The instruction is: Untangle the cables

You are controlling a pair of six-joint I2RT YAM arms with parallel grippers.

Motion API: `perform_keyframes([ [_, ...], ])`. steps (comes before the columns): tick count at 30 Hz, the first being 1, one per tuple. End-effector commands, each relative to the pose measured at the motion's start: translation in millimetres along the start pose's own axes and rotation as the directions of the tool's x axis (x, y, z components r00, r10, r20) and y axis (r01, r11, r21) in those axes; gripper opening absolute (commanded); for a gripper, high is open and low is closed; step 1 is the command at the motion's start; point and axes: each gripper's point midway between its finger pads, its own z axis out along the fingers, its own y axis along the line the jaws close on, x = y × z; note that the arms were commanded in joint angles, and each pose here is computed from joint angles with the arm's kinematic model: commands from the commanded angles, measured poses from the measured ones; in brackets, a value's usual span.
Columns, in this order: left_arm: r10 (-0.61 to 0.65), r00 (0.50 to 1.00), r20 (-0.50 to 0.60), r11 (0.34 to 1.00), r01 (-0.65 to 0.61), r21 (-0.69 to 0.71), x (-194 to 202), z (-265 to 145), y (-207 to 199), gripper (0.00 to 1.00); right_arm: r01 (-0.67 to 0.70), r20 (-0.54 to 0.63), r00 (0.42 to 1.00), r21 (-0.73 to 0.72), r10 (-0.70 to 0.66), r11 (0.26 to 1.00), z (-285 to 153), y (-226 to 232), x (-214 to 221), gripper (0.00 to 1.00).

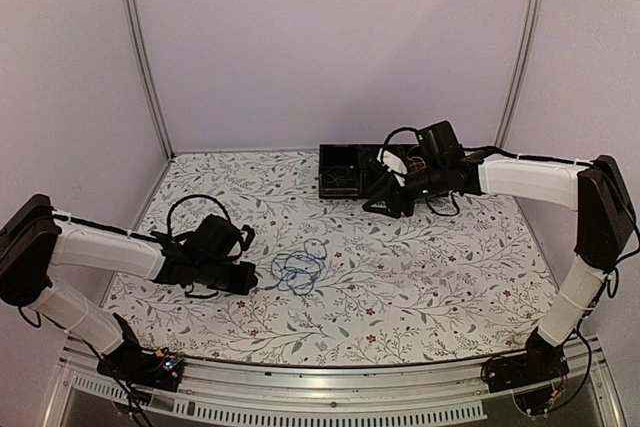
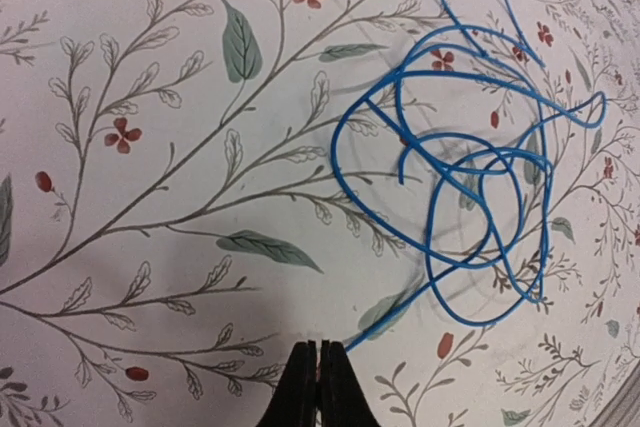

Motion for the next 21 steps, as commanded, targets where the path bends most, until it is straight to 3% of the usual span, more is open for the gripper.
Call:
perform_keyframes([
  [1,0.018,0.997,0.077,0.999,-0.020,0.028,-22.5,-14.7,-12.5,0.00,-0.023,-0.020,1.000,-0.046,0.022,0.999,8.0,5.3,12.5,0.46],
  [4,0.052,0.988,0.143,0.996,-0.061,0.060,-45.1,-39.2,-27.1,0.00,-0.011,0.015,1.000,-0.086,0.013,0.996,1.9,13.3,-3.4,0.49],
  [6,0.083,0.974,0.213,0.988,-0.108,0.107,-64.6,-64.5,-45.1,0.00,0.013,0.057,0.998,-0.120,-0.006,0.993,-3.0,24.9,-23.9,0.56],
  [11,0.118,0.894,0.431,0.955,-0.222,0.199,-121.6,-149.1,-86.3,0.00,0.105,0.107,0.991,-0.218,-0.083,0.970,-1.2,68.6,-66.7,0.70],
  [21,0.111,0.792,0.601,0.930,-0.296,0.218,-182.3,-249.4,-120.5,0.00,0.294,0.276,0.935,-0.254,-0.222,0.922,6.2,117.9,-150.3,0.79],
])
